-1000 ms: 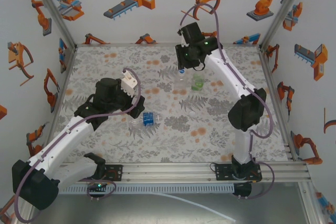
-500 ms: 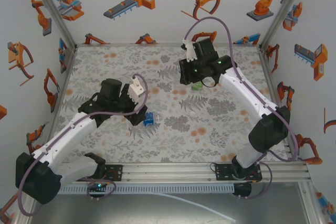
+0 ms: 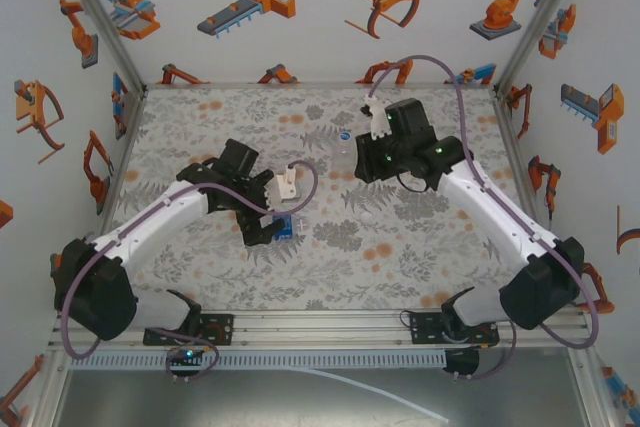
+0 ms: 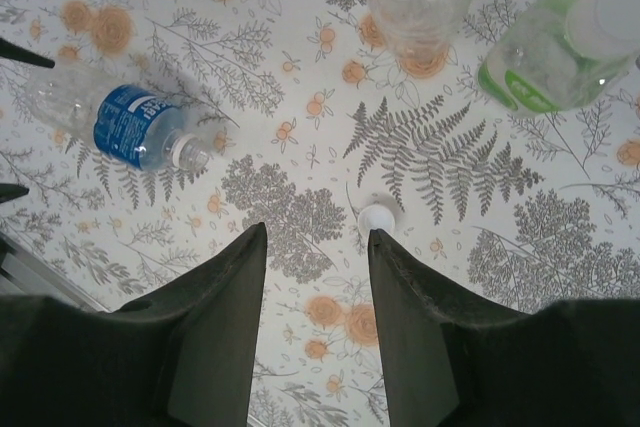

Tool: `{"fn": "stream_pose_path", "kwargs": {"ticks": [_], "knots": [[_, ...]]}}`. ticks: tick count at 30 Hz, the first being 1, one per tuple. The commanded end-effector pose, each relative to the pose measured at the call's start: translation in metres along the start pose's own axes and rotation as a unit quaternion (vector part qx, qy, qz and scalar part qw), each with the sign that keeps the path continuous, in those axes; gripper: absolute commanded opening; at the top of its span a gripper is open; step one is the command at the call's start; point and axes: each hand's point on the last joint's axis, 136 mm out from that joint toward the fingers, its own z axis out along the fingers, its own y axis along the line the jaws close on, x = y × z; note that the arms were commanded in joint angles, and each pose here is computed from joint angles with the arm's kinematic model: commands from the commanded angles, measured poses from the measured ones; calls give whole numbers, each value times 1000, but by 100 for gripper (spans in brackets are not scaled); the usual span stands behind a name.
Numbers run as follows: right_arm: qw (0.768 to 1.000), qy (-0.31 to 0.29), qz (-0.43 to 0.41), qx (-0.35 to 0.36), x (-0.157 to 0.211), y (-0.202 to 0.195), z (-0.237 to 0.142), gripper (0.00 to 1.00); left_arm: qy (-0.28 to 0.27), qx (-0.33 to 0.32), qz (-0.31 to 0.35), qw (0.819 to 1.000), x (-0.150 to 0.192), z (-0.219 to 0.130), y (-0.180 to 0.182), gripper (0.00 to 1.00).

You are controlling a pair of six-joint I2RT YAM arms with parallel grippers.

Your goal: Screw on the bottle caps

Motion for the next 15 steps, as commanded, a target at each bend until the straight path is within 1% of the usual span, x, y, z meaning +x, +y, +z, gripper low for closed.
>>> {"fn": "stream_pose_path", "kwargs": {"ticks": [1, 7, 12, 15], "knots": [[1000, -30, -2, 8, -4, 1, -13, 45, 23, 25, 19, 999, 7, 6, -4, 96], [1000, -26, -3, 16, 13, -2, -24, 45, 35, 46, -1, 998, 16, 30, -1, 95], [1000, -15, -3, 21, 27, -5, -24, 45, 66, 66, -30, 995, 29, 44, 4, 93], [1000, -3, 0, 20, 34, -5, -23, 45, 81, 79, -36, 993, 37, 51, 4, 92]]}}
